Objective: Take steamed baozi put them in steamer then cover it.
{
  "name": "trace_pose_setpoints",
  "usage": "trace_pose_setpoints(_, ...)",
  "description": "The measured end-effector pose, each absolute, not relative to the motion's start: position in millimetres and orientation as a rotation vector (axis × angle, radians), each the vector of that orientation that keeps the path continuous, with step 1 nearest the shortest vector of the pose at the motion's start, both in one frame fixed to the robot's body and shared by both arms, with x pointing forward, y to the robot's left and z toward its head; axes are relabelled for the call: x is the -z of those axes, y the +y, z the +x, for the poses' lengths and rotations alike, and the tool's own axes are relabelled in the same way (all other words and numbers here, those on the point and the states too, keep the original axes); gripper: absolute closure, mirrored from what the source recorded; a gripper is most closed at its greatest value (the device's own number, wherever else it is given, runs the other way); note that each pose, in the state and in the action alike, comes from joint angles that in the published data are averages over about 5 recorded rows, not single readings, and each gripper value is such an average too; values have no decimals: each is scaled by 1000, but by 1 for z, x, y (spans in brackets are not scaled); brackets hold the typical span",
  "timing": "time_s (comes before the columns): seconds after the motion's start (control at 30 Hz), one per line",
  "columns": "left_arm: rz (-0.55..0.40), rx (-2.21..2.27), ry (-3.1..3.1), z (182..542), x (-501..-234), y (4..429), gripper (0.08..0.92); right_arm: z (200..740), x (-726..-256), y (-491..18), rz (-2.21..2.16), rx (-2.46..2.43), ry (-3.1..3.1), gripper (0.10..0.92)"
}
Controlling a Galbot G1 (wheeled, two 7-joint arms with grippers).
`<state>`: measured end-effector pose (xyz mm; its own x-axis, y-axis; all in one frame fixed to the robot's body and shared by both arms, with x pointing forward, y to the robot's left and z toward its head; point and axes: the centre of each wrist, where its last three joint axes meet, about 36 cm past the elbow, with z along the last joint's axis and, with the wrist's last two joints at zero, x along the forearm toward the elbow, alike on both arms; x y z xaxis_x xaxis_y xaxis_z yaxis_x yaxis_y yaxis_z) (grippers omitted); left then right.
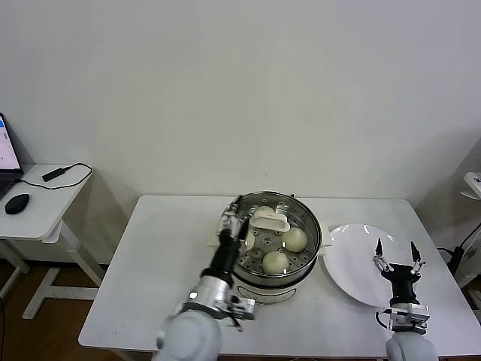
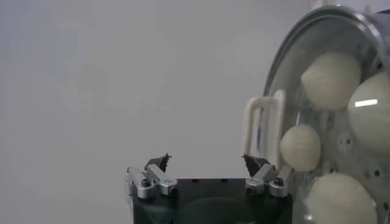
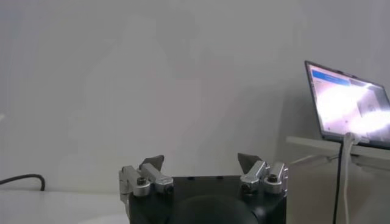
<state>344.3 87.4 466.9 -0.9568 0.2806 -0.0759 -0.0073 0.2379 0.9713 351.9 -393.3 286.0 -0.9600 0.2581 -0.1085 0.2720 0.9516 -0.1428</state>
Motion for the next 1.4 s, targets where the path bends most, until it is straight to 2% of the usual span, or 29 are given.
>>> trace_pose_setpoints(0.2, 229, -1477, 2513, 362, -459, 135, 177, 344, -289, -390, 365, 174, 3055, 200)
trace_pose_setpoints(0.4, 272, -1101, 2726, 376, -431, 181, 177, 335, -286, -385, 321, 106, 3084, 200)
trace_pose_setpoints(0.6, 298, -774, 2839, 375, -400, 211, 177, 327, -280, -381, 286, 56, 3105, 200)
trace_pose_setpoints(1.0, 284, -434, 2879, 352, -364, 232, 177, 314, -264, -371, 273, -9, 3123, 200)
trace_pose_setpoints(1.4, 276, -339, 2880, 331, -348, 235, 177, 306, -258, -357, 253, -29, 3126, 200)
